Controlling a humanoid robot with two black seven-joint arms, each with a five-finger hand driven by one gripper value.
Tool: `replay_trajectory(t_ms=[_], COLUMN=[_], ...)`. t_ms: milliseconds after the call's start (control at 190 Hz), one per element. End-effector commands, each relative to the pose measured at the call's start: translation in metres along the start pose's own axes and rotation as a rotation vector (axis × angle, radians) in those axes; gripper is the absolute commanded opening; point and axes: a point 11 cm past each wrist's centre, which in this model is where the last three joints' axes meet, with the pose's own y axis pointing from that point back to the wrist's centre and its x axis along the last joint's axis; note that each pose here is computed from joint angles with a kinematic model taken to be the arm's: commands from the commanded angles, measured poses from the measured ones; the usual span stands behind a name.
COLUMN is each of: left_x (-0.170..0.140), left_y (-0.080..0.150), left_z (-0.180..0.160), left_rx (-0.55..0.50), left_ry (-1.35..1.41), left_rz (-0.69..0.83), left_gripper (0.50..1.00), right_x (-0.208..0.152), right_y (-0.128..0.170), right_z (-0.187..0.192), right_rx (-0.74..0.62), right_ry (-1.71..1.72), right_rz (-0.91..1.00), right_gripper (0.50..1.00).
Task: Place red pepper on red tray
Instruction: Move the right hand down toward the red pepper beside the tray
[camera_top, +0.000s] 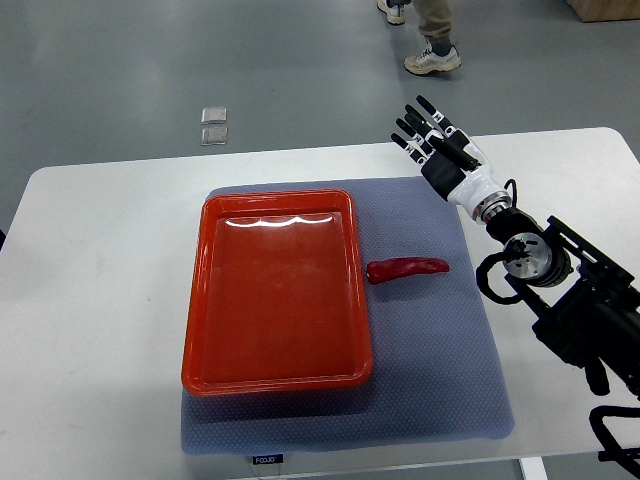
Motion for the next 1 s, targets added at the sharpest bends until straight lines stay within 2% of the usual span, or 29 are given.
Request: replay_trajectory(t_ms=[0, 299, 362, 483, 614, 772, 903, 992], left_x=[0.000, 0.000, 0.000, 0.000, -0.001, 0.000, -0.001, -0.001], left_y=[0.000, 0.000, 0.000, 0.000, 0.000, 0.000, 0.000, 0.000], left_z=[0.000, 0.001, 0.000, 0.000, 0.000, 0.001, 0.001, 0.000], left_rx=[0.000, -0.001, 0.000, 0.000, 0.000, -0.001, -0.001, 0.000], left_ry=[0.001, -0.001, 0.001, 0.001, 0.001, 0.001, 0.001, 0.001], left_rz=[-0.001, 0.001, 0.001, -0.001, -0.002, 0.000, -0.002, -0.002], left_gripper=[1.000, 1.000, 1.000, 1.000, 1.000, 1.000, 1.000, 1.000], right_x=[0.000, -0.015, -0.021, -0.032, -0.052, -0.062, -0.045, -0.037], right_y=[0.000, -0.009, -0.010, -0.012, -0.006, 0.022, 0.037, 0.040], right_z=[0.000, -0.005, 0.003, -0.005, -0.015, -0.016, -0.015, -0.010], right_rx=[0.000, -0.016, -0.067, -0.131, -0.253, -0.524, -0.697, -0.730], right_ry=[0.000, 0.061, 0.169, 0.431, 0.765, 1.219, 1.483, 1.546], right_rz=[0.001, -0.044, -0.077, -0.169, -0.369, -0.610, -0.659, -0.661], right_gripper=[0.913, 0.913, 0.913, 0.913, 0.913, 0.913, 0.913, 0.913])
